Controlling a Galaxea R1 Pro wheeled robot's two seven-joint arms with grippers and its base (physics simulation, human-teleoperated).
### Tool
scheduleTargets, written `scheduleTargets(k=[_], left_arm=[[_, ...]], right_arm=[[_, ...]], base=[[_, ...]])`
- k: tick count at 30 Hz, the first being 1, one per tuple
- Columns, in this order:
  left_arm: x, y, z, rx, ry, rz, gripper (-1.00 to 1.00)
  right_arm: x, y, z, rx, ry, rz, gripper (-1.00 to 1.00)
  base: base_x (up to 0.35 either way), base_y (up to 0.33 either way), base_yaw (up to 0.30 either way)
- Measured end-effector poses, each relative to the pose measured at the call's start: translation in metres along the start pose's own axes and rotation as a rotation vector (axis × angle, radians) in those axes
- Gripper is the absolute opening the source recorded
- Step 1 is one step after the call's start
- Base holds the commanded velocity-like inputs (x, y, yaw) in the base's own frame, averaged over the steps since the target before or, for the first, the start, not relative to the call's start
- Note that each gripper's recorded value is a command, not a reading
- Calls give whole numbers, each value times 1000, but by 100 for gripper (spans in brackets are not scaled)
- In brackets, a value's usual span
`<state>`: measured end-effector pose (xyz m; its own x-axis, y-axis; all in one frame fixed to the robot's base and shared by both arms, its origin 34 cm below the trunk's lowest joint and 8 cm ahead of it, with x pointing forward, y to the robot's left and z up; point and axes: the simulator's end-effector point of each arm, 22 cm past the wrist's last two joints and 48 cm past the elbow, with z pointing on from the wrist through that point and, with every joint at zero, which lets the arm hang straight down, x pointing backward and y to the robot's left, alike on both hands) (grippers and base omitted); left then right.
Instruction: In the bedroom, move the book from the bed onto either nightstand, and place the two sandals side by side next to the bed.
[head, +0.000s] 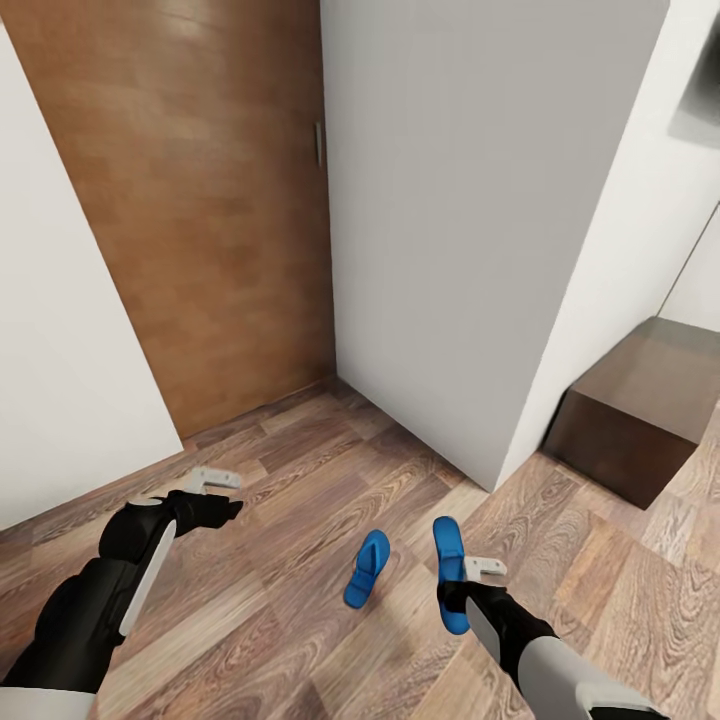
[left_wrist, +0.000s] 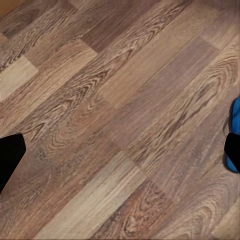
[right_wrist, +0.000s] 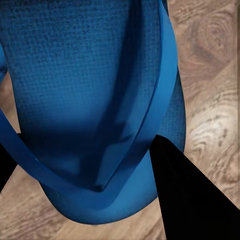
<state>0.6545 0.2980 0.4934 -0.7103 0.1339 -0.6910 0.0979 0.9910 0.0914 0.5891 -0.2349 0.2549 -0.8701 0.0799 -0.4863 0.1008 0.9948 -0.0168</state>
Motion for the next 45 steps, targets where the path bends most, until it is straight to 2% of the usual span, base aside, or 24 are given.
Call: scheduleTargets(k=[6,18,23,29,34,39,45], left_arm=[[-10,1,-10,-3,-23,-1,100],[-33,5,-24,-5,-22,0,100],[-45,6,-28,-6,-39,3,100],[-37,8,-19,-1,0,-4,100],[-34,-2,-13,19,14,-7,100],[-25,-24,-5,53,42,20,100],[-26,-31,1,67,59,40,100]], right_arm=[[-11,0,-8,-3,-23,2,-100],[-27,0,-28,-6,-20,1,-100],[-33,-2,-36,-2,-17,1,-100],[-40,-7,-45,4,-13,1,-100],[-44,-17,-53,17,-9,2,-100],[-46,-22,-60,23,-2,3,-100],[-53,-22,-70,23,-4,3,-100]], base=[[0,0,0],[0,0,0],[0,0,0],[0,0,0],[0,0,0],[0,0,0],[0,0,0]])
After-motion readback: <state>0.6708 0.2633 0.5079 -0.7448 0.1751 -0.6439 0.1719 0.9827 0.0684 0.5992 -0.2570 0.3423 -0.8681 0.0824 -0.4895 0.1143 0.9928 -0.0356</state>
